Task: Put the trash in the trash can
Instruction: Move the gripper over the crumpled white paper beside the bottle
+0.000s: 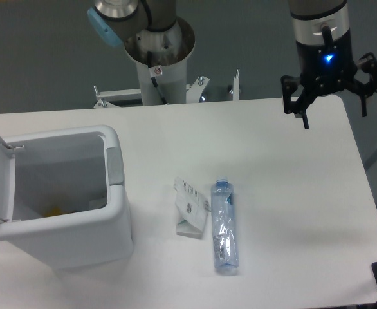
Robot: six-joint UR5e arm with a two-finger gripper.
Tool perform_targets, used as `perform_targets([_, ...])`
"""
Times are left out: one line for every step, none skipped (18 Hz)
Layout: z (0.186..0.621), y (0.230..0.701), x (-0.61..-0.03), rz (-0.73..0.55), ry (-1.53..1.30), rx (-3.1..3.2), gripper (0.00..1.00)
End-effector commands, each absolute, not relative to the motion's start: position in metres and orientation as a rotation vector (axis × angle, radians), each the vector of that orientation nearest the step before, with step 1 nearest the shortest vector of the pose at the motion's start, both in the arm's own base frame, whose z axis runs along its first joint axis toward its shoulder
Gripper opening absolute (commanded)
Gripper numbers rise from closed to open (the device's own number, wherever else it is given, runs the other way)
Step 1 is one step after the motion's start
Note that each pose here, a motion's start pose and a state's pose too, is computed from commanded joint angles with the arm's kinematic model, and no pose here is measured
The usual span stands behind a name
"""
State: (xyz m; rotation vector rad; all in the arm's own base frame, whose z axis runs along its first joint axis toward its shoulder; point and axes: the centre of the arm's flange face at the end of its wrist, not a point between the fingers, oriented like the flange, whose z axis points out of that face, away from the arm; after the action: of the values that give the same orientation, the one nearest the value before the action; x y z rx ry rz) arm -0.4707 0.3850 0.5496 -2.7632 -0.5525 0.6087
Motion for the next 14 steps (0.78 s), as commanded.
perform_targets([0.550,0.385,-0.470,0.609,-0.553,-2.763,1.00])
perform_targets([0.540,0.386,-0.469,0.599,-0.553,-2.774,1.00])
perform_targets([0.540,0.385,-0.468,0.596,-0.566,-2.771,1.00])
perform_targets([0.537,0.385,-0.468,0.591,-0.570,-2.773,1.00])
perform_targets([0.532,0.385,-0.466,0.594,-0.593,-2.778,1.00])
perform_targets([0.528,0.387,-0.465,0.585,-0.623,-2.776,1.00])
perform_targets([0.522,0.391,-0.462,0.565,-0.652,-2.771,1.00])
perform_targets([0.515,0.398,-0.458,0.548,-0.679,-2.764,1.00])
perform_targets([0.509,0.409,-0.452,0.545,-0.710,-2.734,1.00])
perform_targets([0.500,0.418,-0.446,0.538,-0.714,-2.722,1.00])
perform_targets([0.485,0.426,-0.435,0.543,-0.708,-2.704,1.00])
perform_targets([0.476,0.429,-0.431,0.548,-0.705,-2.691,1.00])
perform_targets([0.464,0.434,-0.422,0.547,-0.685,-2.690,1.00])
perform_targets([0.453,0.441,-0.411,0.535,-0.657,-2.701,1.00])
